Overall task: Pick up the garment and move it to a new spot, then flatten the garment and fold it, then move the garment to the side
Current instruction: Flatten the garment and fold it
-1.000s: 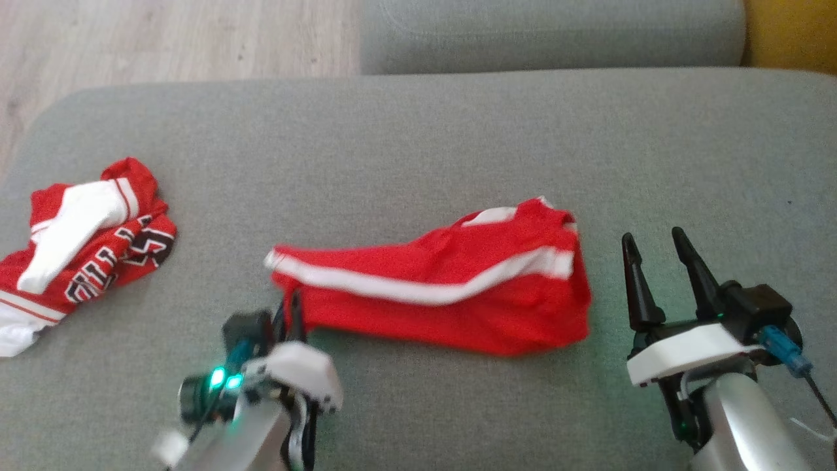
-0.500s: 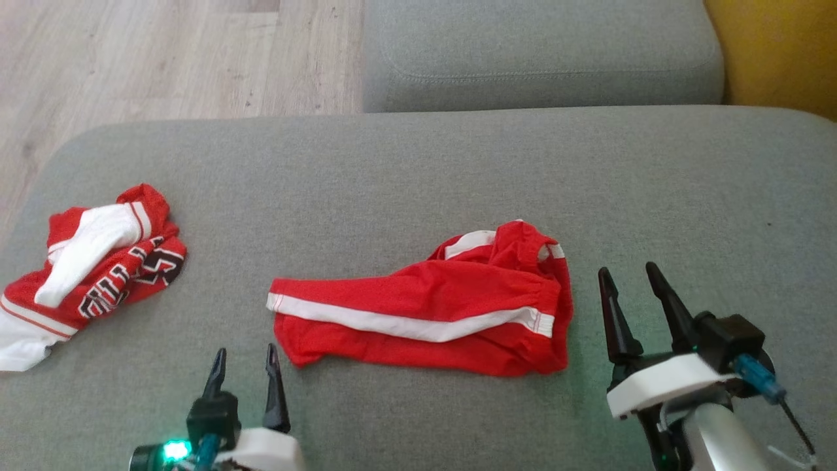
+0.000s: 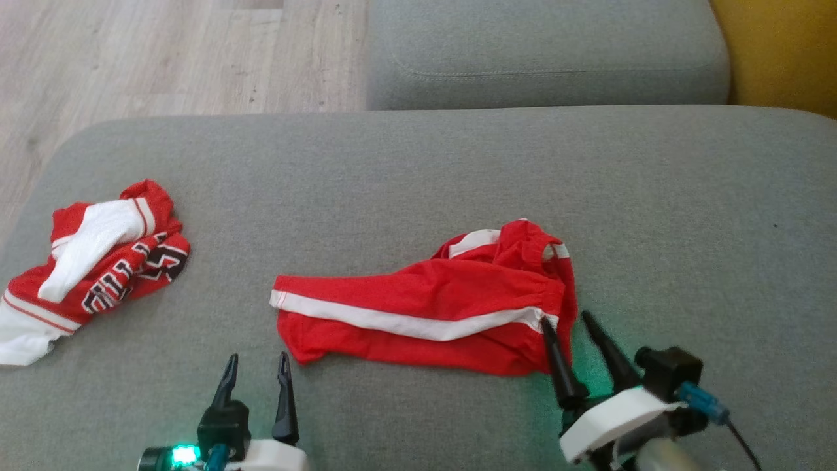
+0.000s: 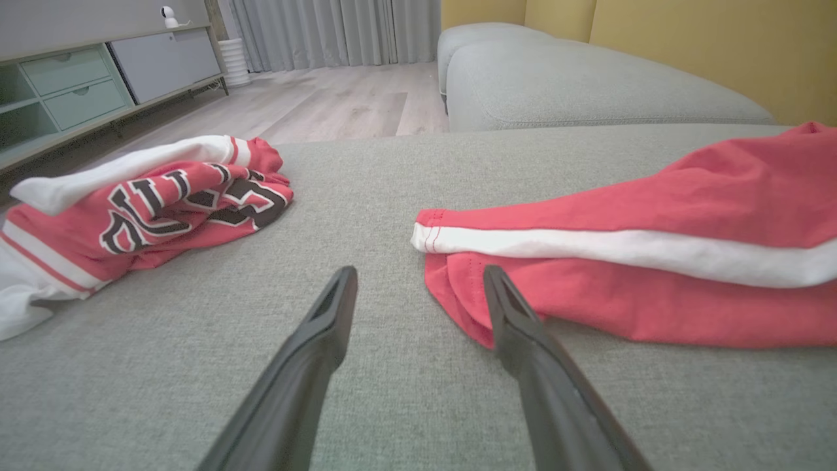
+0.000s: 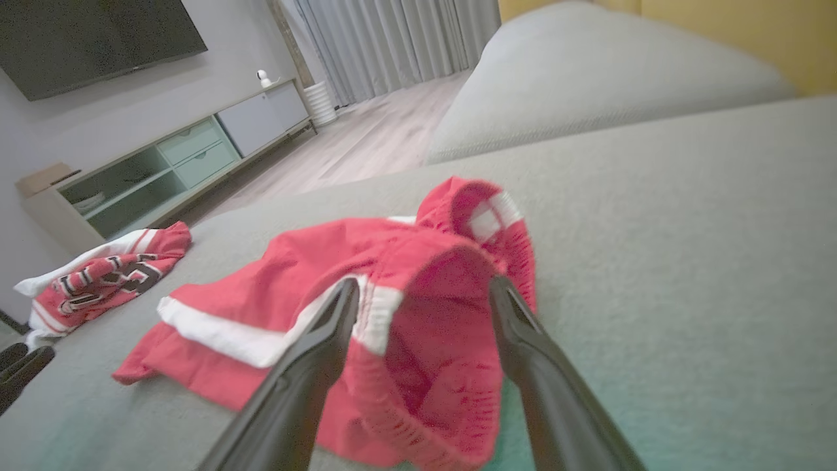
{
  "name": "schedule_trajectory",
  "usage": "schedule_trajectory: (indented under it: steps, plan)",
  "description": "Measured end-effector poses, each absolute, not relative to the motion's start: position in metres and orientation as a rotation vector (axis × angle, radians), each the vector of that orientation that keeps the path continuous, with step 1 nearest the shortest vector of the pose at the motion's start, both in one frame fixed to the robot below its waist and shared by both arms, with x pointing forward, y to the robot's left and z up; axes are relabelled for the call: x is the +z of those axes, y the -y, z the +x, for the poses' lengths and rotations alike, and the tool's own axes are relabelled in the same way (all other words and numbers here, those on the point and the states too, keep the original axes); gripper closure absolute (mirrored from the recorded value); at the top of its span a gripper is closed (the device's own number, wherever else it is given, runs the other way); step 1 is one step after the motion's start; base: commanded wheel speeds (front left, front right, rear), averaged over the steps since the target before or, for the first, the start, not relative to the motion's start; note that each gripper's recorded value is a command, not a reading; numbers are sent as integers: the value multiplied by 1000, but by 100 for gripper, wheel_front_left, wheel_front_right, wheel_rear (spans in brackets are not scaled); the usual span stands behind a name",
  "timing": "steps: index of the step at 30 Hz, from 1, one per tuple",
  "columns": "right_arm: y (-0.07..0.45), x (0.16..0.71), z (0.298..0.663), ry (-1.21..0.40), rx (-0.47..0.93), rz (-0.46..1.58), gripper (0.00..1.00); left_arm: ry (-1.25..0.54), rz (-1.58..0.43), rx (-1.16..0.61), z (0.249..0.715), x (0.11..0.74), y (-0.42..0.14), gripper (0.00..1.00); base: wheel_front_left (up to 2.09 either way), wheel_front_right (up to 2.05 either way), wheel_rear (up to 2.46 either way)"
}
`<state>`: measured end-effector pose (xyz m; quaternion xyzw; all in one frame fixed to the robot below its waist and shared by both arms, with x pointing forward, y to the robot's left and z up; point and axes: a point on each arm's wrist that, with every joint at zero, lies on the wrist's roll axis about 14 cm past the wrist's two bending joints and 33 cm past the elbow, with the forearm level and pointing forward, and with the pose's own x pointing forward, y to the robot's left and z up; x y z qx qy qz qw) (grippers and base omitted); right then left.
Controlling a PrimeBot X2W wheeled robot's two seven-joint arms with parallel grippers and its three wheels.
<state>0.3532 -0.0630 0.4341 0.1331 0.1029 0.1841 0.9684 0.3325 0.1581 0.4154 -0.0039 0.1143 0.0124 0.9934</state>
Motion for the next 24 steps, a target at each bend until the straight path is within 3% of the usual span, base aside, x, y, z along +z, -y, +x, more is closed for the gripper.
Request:
schedule_trajectory:
  steps: [6,14,15,16,17,18,19,24]
  plan:
    - [41,417,344,-293,421,341,0,-250,-13,30,327,409,-159,0,0,0,0]
    - [38,420,354,-291,439,353,1,-264,-19,47,325,405,-166,0,0,0,0]
    - [37,419,352,-297,444,351,16,-266,-20,49,325,404,-167,0,0,0,0]
    - [37,418,351,-303,448,352,51,-267,-20,50,325,404,-167,0,0,0,0]
    - [37,417,351,-305,450,351,64,-267,-20,50,325,404,-167,0,0,0,0]
    - [38,417,351,-307,448,353,90,-267,-23,44,325,404,-166,0,0,0,0]
    - [38,417,351,-307,448,353,100,-267,-23,44,325,404,-166,0,0,0,0]
    - [49,421,356,-289,423,360,100,-266,-40,25,327,404,-162,0,0,0,0]
